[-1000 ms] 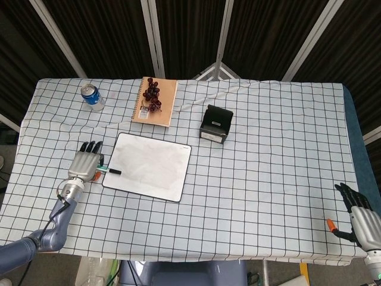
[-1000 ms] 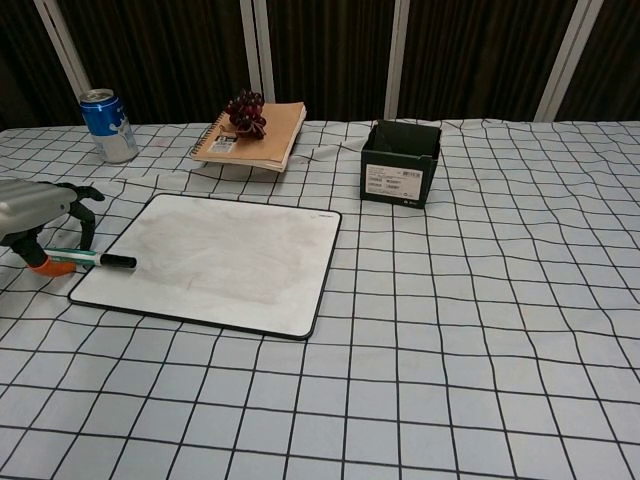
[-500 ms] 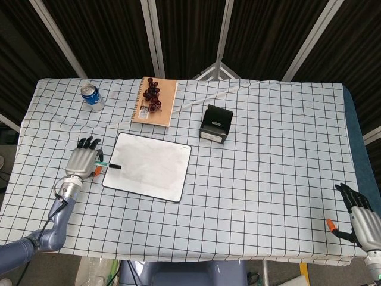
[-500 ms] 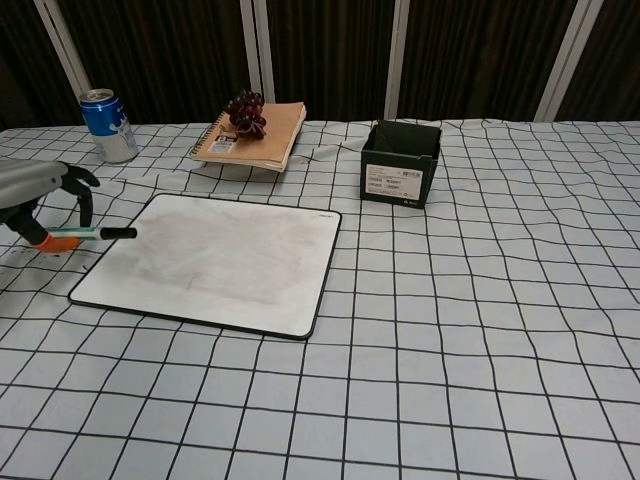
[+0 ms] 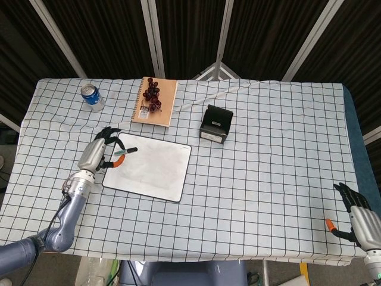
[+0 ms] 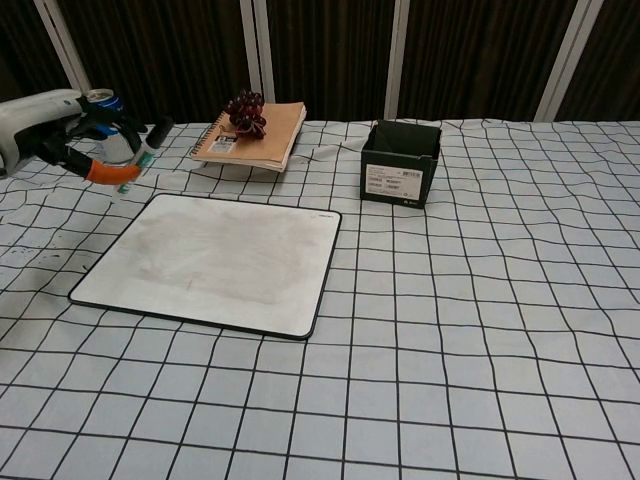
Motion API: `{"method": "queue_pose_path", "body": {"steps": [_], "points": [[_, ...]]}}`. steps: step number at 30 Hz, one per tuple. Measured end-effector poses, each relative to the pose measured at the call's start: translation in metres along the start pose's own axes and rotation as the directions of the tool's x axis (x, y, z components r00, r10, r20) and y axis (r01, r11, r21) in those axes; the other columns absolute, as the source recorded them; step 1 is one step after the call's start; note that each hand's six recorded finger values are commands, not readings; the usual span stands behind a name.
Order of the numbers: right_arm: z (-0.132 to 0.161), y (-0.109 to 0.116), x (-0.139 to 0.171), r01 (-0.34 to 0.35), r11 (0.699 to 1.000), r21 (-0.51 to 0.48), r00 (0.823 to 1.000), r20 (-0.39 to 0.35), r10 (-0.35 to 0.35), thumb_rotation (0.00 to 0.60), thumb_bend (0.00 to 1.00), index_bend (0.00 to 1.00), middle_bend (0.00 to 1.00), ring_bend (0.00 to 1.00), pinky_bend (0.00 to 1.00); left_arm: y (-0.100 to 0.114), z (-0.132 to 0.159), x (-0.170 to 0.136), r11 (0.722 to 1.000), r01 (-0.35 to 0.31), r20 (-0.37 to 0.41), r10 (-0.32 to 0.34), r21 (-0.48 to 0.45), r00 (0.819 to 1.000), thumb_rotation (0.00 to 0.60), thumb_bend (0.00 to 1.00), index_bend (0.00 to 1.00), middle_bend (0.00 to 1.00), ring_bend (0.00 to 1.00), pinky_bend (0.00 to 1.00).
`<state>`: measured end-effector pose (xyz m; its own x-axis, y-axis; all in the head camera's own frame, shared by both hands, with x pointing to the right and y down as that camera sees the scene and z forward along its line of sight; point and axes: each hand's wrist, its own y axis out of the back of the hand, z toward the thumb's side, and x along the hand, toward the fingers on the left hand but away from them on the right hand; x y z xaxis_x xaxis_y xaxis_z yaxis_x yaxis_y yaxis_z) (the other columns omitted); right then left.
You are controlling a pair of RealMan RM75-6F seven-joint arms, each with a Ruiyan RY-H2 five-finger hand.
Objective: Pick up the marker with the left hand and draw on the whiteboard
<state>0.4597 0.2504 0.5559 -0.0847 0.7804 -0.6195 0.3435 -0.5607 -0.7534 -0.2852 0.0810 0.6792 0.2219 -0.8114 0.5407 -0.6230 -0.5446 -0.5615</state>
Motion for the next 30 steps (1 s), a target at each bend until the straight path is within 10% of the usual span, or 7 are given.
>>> {"method": "queue_pose_path", "body": {"steps": [9,30], "points": [[-0.003,0.001,0.000,-0.008,1.000,-0.016,1.000,0.013,0.008,0.600,0.35,0.00,0.00,0.00,0.00,-0.048,0.032,0.010,0.946,0.121,0.063,-0.107,-0.301,0.992,0.600,0.58,0.70,0.21,0.03,0.07],[-0.006,0.000,-0.002,-0.020,0.999,-0.044,0.999,0.025,0.021,0.600,0.35,0.00,0.00,0.00,0.00,-0.094,0.032,0.033,0.936,0.207,0.077,-0.193,-0.286,0.978,0.600,0.58,0.71,0.22,0.03,0.07]]}}
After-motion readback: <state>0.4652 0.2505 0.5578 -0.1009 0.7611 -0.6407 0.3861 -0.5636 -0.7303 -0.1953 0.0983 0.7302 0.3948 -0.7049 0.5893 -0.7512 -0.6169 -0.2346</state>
